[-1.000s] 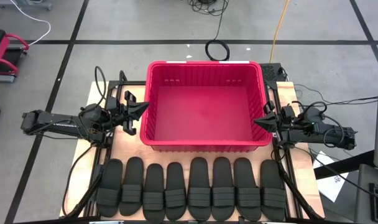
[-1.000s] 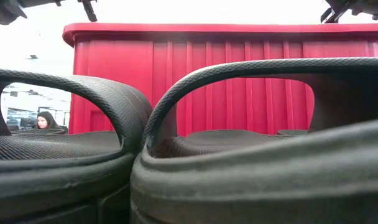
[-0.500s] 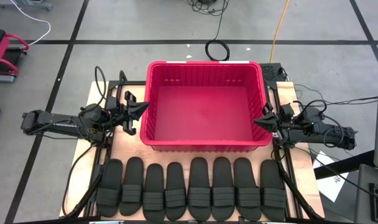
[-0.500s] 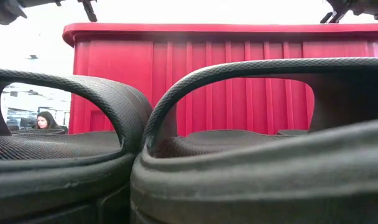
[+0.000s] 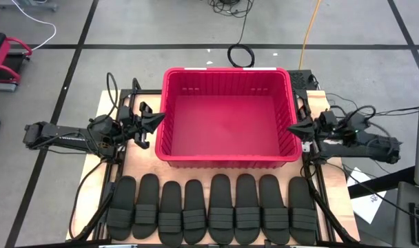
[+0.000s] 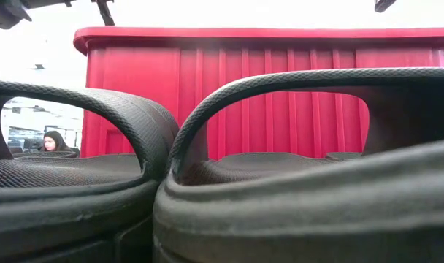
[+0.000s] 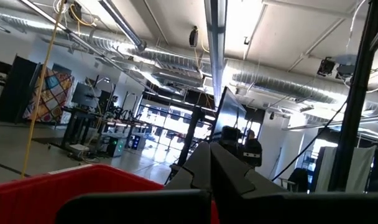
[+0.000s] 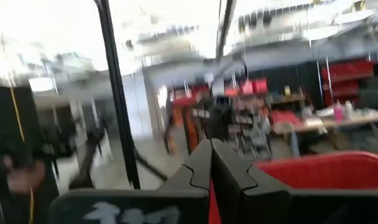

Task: Pick and place slides into bin
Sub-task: Put the black slide into the red bin

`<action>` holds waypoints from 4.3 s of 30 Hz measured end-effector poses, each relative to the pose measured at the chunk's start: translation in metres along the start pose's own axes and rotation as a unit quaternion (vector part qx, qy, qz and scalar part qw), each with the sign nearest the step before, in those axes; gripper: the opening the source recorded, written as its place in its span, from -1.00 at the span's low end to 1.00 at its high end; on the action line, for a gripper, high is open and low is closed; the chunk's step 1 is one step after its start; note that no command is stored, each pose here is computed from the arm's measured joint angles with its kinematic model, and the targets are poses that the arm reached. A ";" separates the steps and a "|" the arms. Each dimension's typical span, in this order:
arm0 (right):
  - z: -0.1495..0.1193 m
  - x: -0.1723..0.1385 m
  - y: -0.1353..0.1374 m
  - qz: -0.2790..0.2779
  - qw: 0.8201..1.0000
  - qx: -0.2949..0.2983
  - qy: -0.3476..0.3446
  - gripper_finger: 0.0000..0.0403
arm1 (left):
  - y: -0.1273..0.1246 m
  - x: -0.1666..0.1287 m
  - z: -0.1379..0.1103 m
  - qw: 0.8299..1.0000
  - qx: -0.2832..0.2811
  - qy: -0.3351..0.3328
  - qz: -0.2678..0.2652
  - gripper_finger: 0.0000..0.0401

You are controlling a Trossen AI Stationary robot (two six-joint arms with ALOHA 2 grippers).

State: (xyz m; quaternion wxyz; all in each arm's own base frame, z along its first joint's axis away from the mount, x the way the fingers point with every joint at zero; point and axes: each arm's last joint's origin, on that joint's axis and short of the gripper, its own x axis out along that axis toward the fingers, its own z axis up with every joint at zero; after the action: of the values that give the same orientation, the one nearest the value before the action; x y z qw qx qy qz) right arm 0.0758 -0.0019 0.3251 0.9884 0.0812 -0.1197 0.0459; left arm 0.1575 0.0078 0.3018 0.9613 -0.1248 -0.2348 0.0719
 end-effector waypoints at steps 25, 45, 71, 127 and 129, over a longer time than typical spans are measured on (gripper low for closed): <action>0.029 0.044 0.031 0.177 0.803 0.295 0.487 -1.00 | 0.004 -0.001 -0.013 0.997 0.022 0.062 0.036 -1.00; -0.046 0.028 0.084 0.224 0.663 0.185 0.690 -1.00 | 0.007 -0.003 -0.021 0.993 0.000 0.104 0.054 -1.00; -0.155 0.004 0.084 0.186 0.603 0.305 0.713 0.07 | 0.008 -0.003 -0.024 0.991 0.005 0.121 0.059 -1.00; -0.209 -0.015 0.120 0.238 0.621 0.363 0.653 -0.93 | 0.009 -0.004 -0.026 0.989 0.008 0.132 0.062 -1.00; -0.206 -0.015 0.120 0.242 0.621 0.367 0.649 -0.95 | 0.009 -0.004 -0.026 0.989 0.008 0.132 0.062 -1.00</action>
State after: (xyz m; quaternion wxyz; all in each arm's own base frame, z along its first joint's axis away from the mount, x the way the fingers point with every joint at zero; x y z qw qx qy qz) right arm 0.0954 0.1500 0.1420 0.6506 0.3547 0.5639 0.3645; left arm 0.1656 0.0100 0.2750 0.9787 -0.1395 -0.0968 0.1158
